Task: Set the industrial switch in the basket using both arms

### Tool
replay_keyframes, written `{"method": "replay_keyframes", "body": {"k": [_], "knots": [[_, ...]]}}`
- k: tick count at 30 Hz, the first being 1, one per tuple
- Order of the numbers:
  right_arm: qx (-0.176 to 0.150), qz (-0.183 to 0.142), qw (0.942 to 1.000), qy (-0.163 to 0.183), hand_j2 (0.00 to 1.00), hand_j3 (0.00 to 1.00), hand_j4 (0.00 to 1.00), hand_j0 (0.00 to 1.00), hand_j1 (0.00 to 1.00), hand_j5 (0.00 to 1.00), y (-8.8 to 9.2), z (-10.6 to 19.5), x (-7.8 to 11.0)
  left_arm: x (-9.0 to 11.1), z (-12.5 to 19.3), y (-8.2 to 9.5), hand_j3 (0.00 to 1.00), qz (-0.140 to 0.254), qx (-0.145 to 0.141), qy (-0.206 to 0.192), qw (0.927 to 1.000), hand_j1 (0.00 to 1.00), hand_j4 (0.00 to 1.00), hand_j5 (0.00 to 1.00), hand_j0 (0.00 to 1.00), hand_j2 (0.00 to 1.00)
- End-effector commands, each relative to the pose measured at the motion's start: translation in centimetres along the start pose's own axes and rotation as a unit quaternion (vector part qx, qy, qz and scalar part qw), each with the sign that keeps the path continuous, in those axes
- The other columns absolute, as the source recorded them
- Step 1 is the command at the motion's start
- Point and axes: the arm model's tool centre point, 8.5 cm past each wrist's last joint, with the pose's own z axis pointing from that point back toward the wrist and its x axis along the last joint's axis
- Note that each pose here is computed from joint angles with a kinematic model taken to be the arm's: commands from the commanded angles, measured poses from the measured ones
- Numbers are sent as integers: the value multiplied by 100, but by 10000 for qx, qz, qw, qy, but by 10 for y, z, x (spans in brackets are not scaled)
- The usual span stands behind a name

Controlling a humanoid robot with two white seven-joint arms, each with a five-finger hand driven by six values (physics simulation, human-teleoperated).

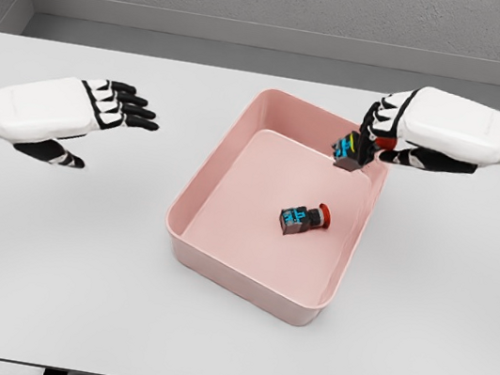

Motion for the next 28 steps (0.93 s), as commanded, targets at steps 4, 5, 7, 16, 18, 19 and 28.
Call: {"method": "replay_keyframes", "body": {"k": [4,5,7,16,18,19,28], "knots": [[-15,-99,9995,-307,42,42,42,42,42,42,6,-24,8,-5,6,10,100,-293,10,137,9995,100,100,100,100,100],[4,-124,9994,-338,42,42,42,42,42,42,8,-26,8,-5,6,10,100,-293,10,137,9995,100,100,100,100,100],[-2,-125,9991,-405,42,42,42,42,42,42,8,-32,10,-5,6,11,100,-297,15,140,9995,100,100,100,100,100],[-43,-19,9979,-645,96,96,96,96,96,96,-2,-51,17,-6,8,12,100,-303,29,179,9994,100,100,100,100,100],[-46,26,9981,-609,100,100,100,100,100,100,-5,-48,16,-7,8,12,100,-308,35,182,9994,100,100,100,100,100],[-54,48,9981,-609,100,100,100,100,100,100,-7,-48,16,-6,8,12,100,-303,29,179,9994,100,100,100,100,100],[66,88,9993,362,100,100,100,100,100,100,-10,28,-9,-7,8,13,100,-314,46,182,9993,100,100,100,100,100]]}}
